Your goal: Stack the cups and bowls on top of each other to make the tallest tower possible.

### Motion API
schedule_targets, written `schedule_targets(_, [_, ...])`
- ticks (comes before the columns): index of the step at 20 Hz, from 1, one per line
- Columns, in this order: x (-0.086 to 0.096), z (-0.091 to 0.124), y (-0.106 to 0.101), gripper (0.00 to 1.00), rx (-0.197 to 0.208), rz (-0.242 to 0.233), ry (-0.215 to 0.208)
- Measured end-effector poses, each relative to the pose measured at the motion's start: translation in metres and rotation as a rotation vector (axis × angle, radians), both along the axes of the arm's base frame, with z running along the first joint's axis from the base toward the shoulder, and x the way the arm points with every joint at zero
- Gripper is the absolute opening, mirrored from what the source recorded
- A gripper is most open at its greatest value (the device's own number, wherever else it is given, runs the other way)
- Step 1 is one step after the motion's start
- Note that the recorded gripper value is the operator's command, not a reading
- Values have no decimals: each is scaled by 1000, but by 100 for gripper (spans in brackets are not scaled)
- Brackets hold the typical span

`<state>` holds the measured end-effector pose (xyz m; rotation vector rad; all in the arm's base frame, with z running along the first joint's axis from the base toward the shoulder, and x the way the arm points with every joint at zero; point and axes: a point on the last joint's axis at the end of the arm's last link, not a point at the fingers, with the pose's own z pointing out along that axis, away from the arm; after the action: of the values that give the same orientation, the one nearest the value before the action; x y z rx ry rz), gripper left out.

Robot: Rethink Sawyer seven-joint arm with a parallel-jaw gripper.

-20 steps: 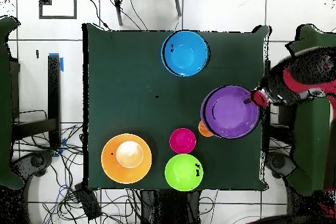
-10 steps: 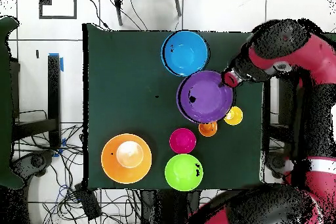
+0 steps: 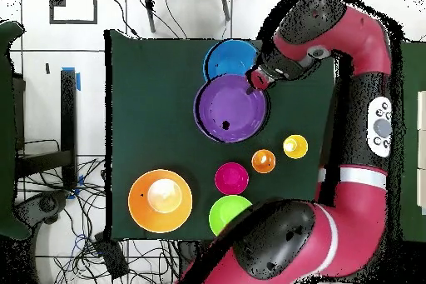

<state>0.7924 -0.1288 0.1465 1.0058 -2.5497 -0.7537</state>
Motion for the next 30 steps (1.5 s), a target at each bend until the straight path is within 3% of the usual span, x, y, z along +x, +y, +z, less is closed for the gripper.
schedule_targets(5, [12, 12, 7, 0, 6, -8, 23])
schedule_targets(10, [16, 29, -8, 0, -12, -62, 41])
schedule_targets(11, [17, 34, -16, 0, -24, -87, 34])
schedule_targets(20, [27, 51, -37, 0, -64, -147, -20])
schedule_targets(26, [35, 48, -40, 0, -75, -173, -54])
schedule_targets(30, [39, 41, -36, 0, -64, -194, -53])
